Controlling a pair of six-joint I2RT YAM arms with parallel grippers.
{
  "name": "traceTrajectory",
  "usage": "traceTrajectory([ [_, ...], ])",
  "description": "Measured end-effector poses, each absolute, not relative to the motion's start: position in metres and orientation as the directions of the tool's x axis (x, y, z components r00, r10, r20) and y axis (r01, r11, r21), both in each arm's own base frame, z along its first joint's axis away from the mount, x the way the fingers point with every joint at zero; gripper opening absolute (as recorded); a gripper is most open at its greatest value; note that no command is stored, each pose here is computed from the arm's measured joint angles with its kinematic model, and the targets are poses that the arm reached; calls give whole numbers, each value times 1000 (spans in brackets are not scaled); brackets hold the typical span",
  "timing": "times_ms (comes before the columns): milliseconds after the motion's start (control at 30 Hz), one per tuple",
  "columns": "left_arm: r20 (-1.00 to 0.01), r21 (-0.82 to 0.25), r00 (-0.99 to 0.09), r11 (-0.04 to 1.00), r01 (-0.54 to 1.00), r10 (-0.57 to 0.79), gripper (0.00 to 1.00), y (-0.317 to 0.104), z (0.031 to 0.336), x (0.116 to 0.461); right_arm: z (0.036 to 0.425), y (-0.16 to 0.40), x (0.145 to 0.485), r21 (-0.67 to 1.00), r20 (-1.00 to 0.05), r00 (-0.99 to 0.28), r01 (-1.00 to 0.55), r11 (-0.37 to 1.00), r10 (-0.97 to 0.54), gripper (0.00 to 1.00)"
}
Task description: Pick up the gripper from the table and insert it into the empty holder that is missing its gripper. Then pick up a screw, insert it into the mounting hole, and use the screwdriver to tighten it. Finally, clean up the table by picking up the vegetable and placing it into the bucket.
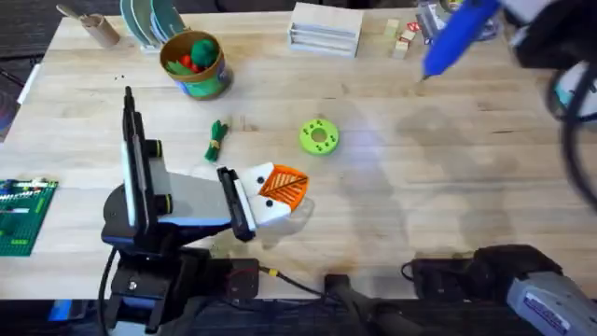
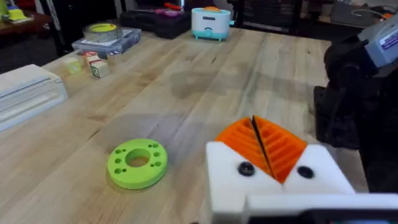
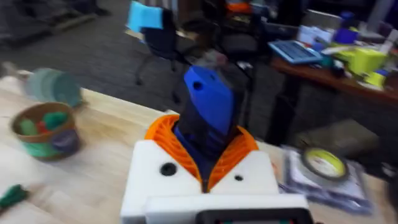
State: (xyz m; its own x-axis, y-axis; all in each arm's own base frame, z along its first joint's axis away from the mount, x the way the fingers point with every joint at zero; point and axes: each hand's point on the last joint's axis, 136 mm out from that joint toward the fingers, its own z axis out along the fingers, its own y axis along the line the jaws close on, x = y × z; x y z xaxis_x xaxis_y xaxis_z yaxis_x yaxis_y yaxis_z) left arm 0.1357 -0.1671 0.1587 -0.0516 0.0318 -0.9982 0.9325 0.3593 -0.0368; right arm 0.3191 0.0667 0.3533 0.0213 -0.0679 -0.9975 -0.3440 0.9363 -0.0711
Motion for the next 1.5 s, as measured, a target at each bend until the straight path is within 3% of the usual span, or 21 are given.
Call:
traceTrajectory([
  [200,-998,-37,-52,359,933,32,4,-167,159,136,360,185,301,-40,-994,105,-652,757,37,31],
  [467,-998,-37,-52,359,932,32,4,-167,159,136,358,256,256,-28,-992,87,-854,519,91,31],
  [833,-998,-36,-51,365,930,32,4,-167,159,137,382,285,205,-100,-972,159,-945,312,171,31],
  [933,-998,-48,-64,435,899,23,4,-162,160,149,381,293,198,-103,-972,156,-955,277,177,31],
  [1300,-996,-72,-86,480,874,8,4,-158,160,157,373,323,197,-124,-960,171,-969,214,221,31],
  [1500,-996,-72,-87,484,872,7,4,-157,160,157,363,330,202,-65,-970,108,-978,197,219,31],
])
